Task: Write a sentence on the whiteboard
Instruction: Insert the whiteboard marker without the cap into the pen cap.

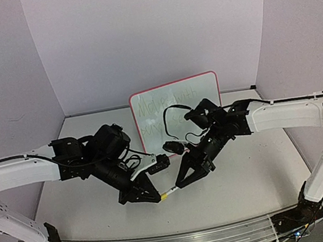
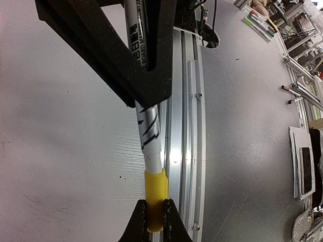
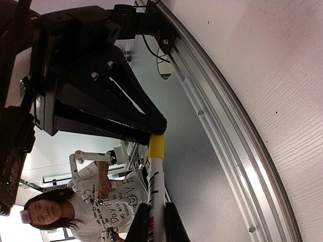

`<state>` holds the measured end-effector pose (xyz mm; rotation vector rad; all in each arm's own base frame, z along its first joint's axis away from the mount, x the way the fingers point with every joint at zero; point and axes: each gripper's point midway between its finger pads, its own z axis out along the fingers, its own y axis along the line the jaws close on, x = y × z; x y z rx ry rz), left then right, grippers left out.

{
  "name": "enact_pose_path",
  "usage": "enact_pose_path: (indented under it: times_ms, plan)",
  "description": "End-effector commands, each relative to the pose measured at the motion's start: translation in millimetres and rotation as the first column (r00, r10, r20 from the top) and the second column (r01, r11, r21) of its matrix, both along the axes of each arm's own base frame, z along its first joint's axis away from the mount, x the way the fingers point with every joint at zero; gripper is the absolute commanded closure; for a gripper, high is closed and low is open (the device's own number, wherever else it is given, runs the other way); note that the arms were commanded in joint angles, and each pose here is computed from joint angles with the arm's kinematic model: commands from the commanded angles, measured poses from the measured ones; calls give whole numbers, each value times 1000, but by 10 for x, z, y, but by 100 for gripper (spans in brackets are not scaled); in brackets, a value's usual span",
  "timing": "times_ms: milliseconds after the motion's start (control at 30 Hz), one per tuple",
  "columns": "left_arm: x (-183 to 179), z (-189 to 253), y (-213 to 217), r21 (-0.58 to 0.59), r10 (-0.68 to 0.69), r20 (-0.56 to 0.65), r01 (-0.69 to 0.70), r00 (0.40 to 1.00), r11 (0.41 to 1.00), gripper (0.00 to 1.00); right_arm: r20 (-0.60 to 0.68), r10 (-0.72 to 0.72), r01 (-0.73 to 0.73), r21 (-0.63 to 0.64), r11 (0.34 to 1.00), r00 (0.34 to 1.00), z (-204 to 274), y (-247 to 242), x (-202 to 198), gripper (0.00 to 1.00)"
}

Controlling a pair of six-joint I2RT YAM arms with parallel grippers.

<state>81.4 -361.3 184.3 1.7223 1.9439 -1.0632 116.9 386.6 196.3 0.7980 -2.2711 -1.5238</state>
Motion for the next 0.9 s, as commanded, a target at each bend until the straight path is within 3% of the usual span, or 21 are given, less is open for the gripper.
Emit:
enact_pose_path:
  times_ms: [0, 867]
  plan:
    - [128, 964, -491, -344, -24, 137, 71, 990, 936, 100, 82, 59, -68, 99, 993, 995, 200, 186, -114, 100]
    - [217, 1325, -760, -415, -41, 175, 112, 984, 903, 100, 86, 94, -103, 109, 989, 992, 193, 278, -222, 100]
